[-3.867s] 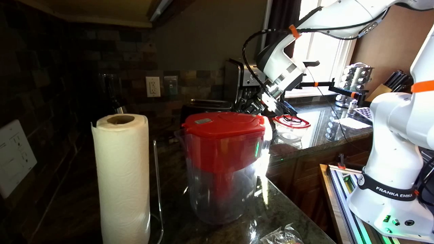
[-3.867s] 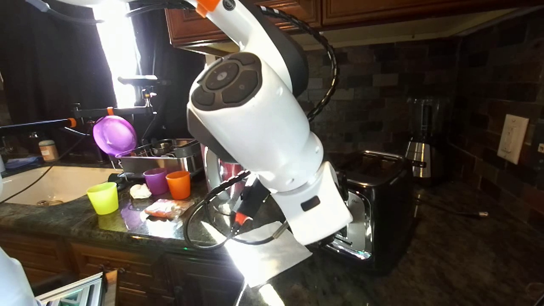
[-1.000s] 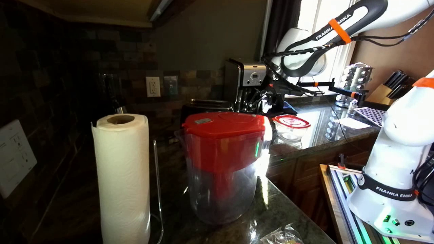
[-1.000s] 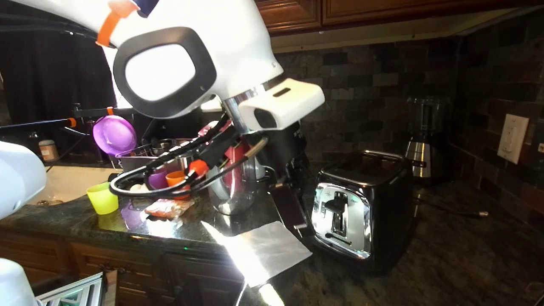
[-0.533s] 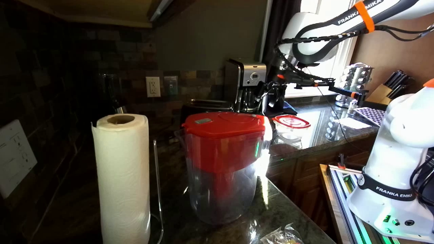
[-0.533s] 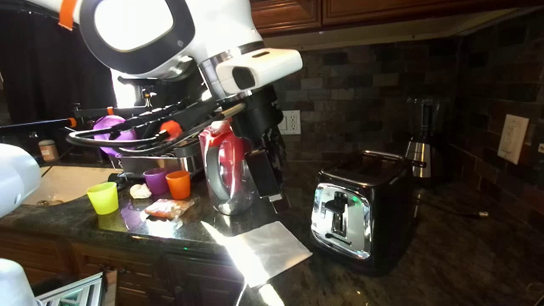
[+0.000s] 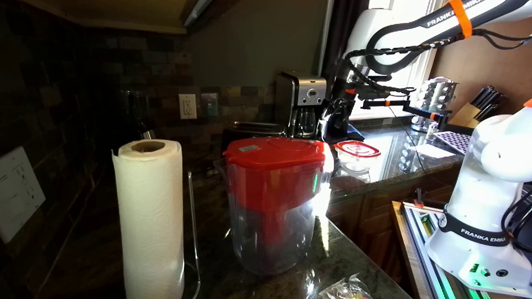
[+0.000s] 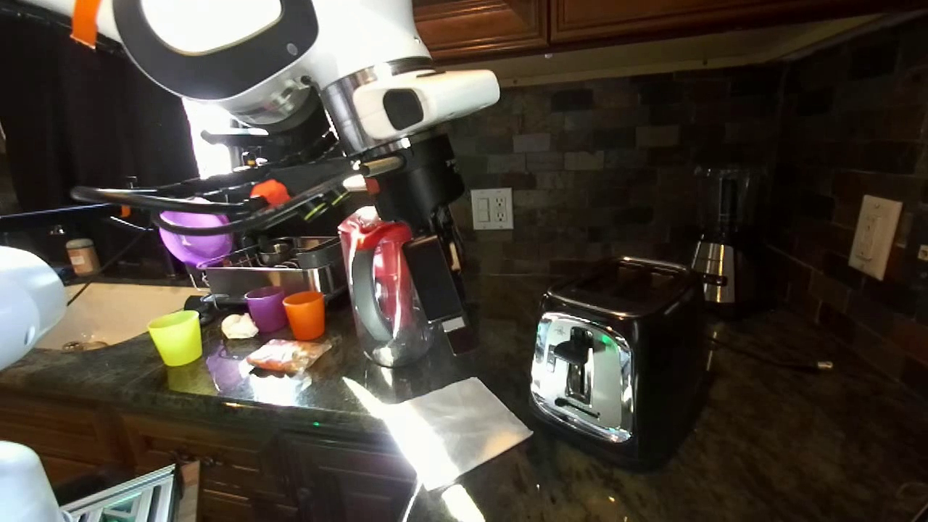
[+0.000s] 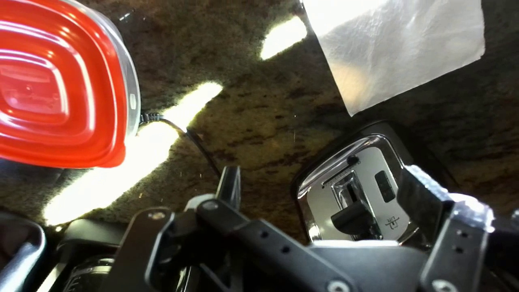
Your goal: Move the lever on the toaster
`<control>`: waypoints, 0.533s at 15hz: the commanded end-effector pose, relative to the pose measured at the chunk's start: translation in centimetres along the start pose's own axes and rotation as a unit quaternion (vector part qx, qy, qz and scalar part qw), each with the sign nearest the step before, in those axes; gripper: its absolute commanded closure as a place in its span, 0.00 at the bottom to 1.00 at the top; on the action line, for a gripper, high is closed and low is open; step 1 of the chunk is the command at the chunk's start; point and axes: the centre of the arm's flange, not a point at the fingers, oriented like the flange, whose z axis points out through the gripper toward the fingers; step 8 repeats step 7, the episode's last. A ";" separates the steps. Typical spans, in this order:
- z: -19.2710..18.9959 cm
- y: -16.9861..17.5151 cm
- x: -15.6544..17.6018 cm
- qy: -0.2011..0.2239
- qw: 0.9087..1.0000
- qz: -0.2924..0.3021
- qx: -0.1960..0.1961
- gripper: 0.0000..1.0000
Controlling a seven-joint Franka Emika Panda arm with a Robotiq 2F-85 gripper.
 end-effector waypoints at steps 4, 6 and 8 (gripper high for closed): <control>-0.2 -0.2 -0.1 0.001 1.000 -0.004 0.002 0.00; -0.2 -0.2 -0.1 0.001 1.000 -0.004 0.002 0.00; -0.2 -0.2 -0.1 0.001 1.000 -0.004 0.003 0.00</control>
